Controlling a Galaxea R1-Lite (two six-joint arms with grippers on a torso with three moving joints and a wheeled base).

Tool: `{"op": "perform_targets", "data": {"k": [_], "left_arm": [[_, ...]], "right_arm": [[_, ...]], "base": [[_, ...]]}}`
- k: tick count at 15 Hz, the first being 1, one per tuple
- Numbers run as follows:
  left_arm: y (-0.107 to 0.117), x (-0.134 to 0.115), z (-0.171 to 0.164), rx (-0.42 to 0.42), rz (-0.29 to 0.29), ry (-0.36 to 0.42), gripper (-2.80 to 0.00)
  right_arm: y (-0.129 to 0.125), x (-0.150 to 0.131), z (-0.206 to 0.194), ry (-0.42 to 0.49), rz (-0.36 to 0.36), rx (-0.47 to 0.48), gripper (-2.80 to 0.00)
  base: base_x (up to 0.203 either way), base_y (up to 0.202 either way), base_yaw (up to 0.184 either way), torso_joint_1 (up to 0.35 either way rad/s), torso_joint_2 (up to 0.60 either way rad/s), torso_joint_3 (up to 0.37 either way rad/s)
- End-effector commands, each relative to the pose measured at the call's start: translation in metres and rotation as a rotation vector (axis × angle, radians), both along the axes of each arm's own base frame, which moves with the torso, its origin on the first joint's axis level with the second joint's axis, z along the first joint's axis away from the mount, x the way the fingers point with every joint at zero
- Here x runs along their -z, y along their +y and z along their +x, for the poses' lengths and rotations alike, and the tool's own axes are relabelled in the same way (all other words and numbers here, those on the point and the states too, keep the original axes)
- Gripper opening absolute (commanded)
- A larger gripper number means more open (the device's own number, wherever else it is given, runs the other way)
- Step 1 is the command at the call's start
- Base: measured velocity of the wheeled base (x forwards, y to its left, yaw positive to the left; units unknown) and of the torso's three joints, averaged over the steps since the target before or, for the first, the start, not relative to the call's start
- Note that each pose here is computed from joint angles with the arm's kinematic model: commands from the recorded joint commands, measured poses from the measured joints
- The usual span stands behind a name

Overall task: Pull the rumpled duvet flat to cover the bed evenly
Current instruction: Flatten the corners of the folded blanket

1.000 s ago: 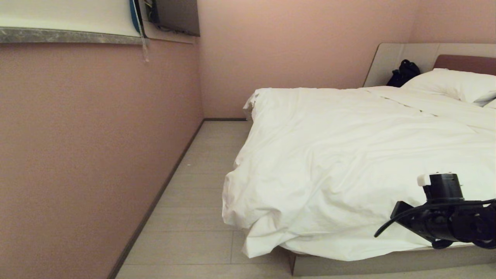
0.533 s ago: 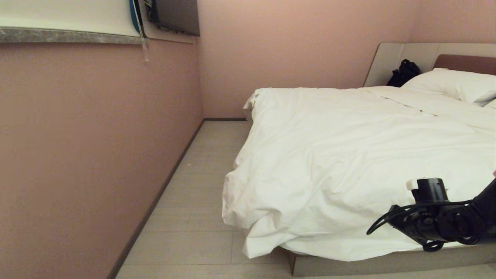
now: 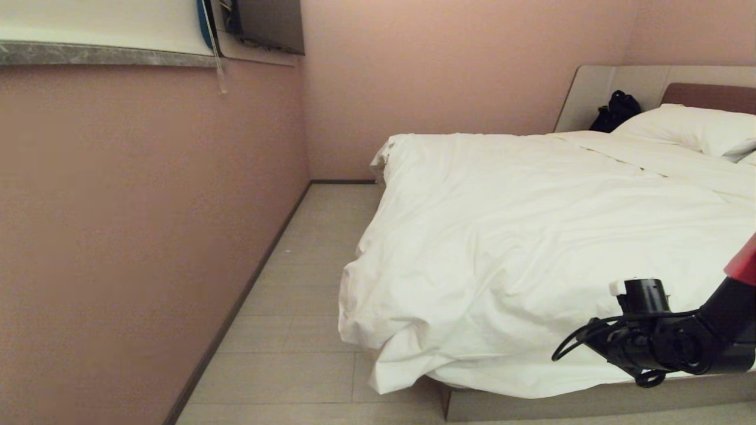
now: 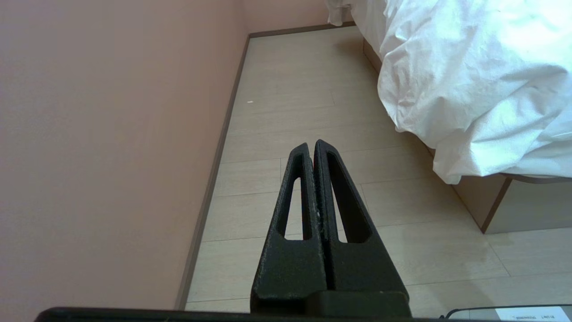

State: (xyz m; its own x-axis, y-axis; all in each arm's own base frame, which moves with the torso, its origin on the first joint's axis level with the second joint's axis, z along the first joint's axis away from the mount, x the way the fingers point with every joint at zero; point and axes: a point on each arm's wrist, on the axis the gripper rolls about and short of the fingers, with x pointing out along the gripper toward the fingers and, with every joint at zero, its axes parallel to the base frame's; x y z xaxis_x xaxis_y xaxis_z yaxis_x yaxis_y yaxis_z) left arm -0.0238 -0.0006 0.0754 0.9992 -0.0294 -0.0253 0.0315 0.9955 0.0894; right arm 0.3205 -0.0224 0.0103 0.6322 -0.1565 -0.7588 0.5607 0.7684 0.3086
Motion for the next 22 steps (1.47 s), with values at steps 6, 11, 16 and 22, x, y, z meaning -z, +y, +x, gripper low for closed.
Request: {"op": "perform_targets", "data": {"k": [6, 11, 16, 22], "left_arm": [[0.0, 0.0, 0.0, 0.0, 0.0, 0.001, -2.8], [0.0, 0.0, 0.0, 0.0, 0.0, 0.0, -2.8], [0.0, 0.0, 0.0, 0.0, 0.0, 0.0, -2.8], [0.0, 0.0, 0.0, 0.0, 0.0, 0.0, -2.8]], "right_arm": [[-0.008, 0.017, 0.01, -0.029, 0.002, -0.008, 0.0], [-0.004, 0.014, 0.025, -0.112, 0.067, -0.132, 0.0], [-0.002, 0.019, 0.036, -0.116, 0.047, -0.182, 0.0], [-0.003, 0.027, 0.05, -0.123, 0.005, -0.223, 0.0]], "base": [[0.0, 0.0, 0.0, 0.0, 0.0, 0.0], [0.0, 0.0, 0.0, 0.0, 0.0, 0.0], [0.0, 0.0, 0.0, 0.0, 0.0, 0.0], [0.0, 0.0, 0.0, 0.0, 0.0, 0.0]]}}
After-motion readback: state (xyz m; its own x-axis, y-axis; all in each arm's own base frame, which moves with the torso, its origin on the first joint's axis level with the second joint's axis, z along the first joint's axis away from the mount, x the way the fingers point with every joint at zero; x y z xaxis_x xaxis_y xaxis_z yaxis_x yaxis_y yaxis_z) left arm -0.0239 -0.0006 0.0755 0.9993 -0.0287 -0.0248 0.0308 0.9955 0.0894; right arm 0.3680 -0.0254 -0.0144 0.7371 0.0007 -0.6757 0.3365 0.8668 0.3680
